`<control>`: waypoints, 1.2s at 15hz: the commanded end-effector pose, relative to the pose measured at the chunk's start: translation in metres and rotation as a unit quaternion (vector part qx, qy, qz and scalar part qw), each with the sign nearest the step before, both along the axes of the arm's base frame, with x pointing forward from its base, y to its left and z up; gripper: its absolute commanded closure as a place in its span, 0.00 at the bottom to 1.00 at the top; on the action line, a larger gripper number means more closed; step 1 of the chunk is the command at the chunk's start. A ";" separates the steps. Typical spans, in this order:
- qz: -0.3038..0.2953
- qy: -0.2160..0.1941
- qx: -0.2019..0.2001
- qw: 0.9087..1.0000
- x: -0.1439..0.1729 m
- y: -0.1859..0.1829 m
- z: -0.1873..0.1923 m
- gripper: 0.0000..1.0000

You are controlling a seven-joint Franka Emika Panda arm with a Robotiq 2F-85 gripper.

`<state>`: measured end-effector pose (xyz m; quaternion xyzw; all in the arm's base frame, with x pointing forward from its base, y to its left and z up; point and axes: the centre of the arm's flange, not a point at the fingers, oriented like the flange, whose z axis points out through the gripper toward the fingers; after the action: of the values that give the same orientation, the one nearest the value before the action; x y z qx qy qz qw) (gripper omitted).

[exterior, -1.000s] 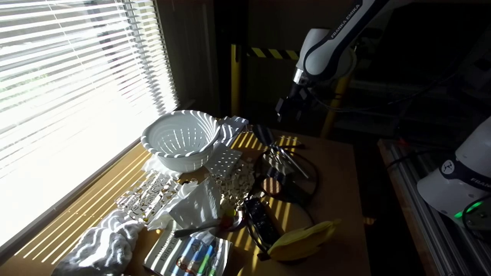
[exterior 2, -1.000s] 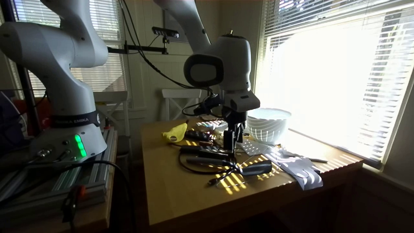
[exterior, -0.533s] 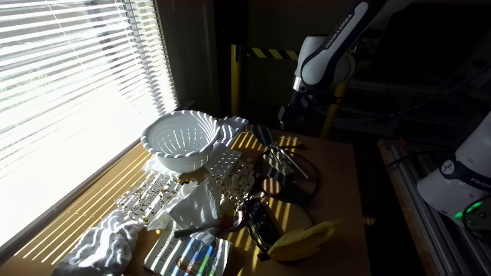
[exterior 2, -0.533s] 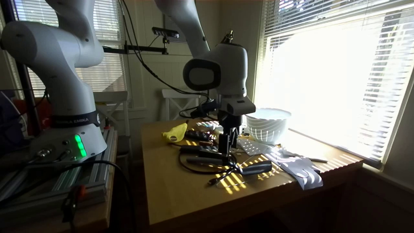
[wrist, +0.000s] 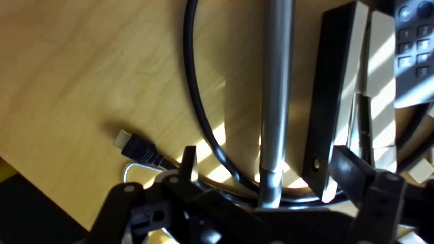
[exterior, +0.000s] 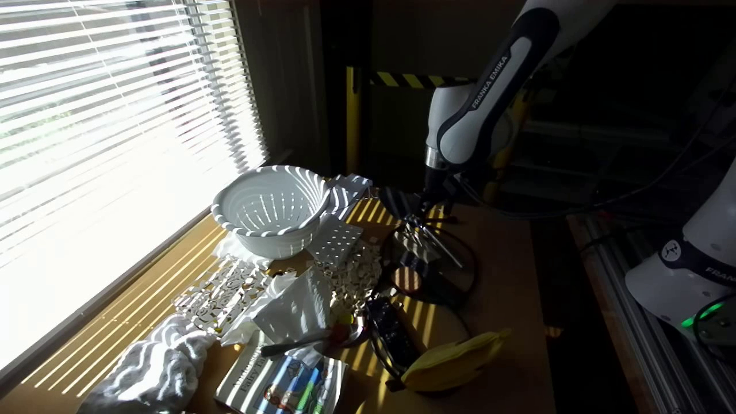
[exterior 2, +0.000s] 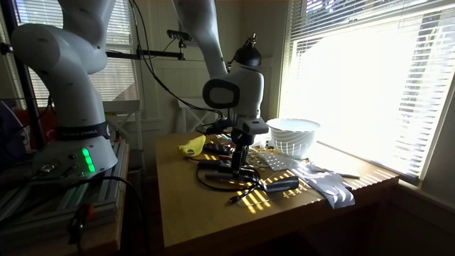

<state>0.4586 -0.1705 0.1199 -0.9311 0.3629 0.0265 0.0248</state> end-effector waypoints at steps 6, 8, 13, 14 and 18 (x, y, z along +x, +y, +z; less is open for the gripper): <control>-0.036 0.010 0.015 0.999 0.013 -0.013 -0.023 0.00; -0.038 0.009 0.014 0.999 0.023 -0.007 -0.026 0.00; -0.036 0.019 0.010 0.999 0.034 0.000 -0.032 0.21; -0.037 0.023 0.010 0.999 0.035 -0.002 -0.033 0.28; -0.049 0.039 0.014 0.998 0.037 -0.013 -0.043 0.35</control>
<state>0.4855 -0.1746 0.0877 -0.9182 0.3920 0.0525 0.0237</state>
